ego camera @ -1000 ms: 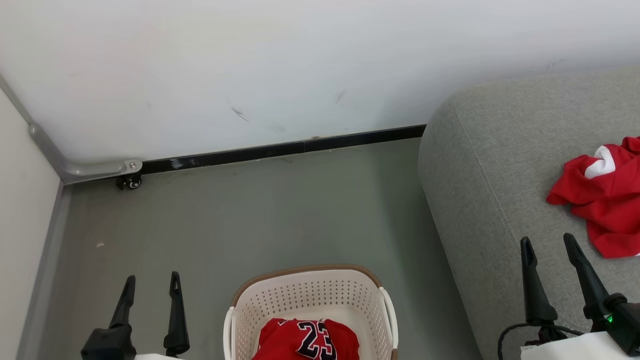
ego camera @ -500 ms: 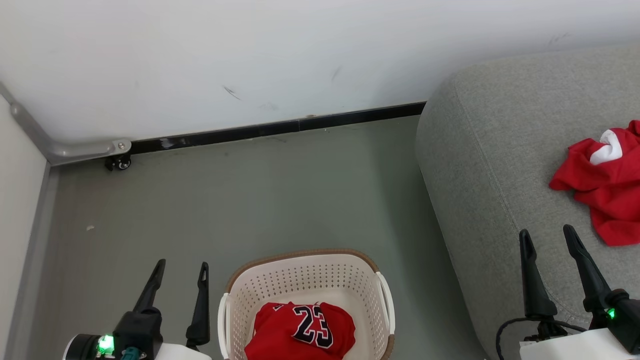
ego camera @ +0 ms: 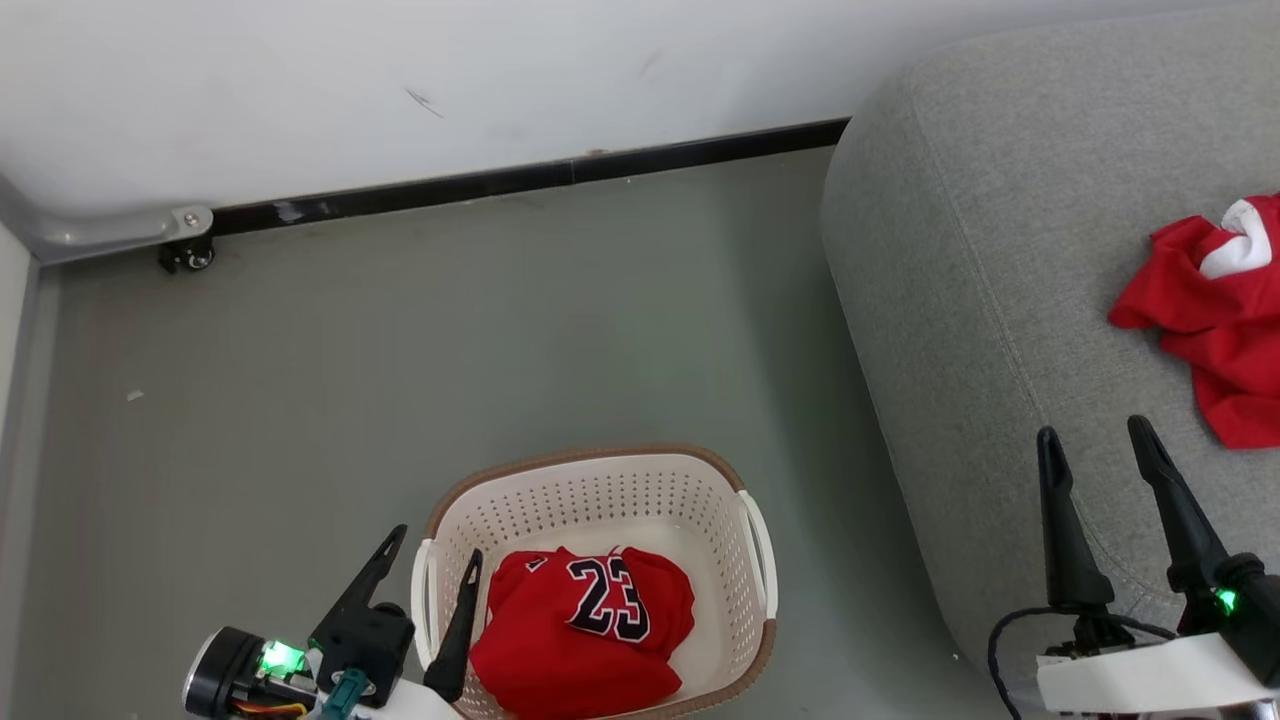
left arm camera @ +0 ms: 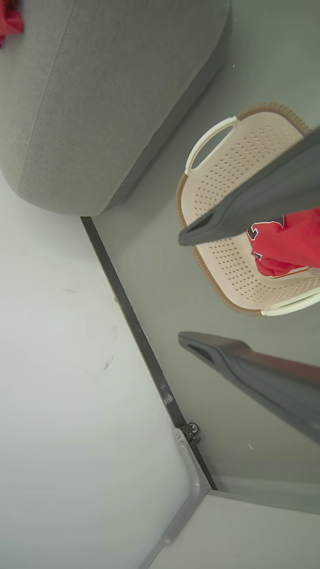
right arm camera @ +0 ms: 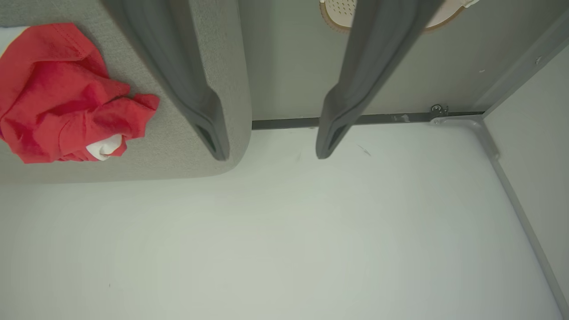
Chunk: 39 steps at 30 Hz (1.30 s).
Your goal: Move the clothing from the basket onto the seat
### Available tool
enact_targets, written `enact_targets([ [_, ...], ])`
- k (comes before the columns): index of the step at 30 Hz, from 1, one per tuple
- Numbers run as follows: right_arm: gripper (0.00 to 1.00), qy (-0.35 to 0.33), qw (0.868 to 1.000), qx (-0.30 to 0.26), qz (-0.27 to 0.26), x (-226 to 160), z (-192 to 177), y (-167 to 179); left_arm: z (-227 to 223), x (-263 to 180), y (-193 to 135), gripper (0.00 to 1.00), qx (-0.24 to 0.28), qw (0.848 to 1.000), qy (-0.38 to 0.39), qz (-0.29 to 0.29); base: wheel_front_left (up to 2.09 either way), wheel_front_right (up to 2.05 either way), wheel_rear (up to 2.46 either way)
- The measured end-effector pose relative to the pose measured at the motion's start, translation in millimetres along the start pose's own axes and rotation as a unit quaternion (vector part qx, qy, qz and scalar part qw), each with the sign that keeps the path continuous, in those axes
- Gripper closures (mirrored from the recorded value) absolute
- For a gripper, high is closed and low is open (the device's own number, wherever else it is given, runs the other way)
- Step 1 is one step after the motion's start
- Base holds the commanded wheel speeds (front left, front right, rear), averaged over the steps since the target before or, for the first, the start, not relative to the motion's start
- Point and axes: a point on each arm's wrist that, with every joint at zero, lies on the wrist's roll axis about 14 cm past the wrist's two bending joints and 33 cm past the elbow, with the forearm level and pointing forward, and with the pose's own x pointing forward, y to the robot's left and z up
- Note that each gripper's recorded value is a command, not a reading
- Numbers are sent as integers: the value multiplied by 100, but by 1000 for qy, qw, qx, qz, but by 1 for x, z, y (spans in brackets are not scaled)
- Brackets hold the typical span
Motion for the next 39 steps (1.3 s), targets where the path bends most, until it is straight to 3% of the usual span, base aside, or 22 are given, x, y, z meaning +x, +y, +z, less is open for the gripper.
enact_targets([
  [19,0,2,1000,-10,-14,41,-9,-9,-51,50,-35,0,71,989,61,-116,0,0,0],
  [39,0,27,999,3,-46,62,-42,-29,-131,65,-88,0,134,944,140,-266,0,0,0],
])
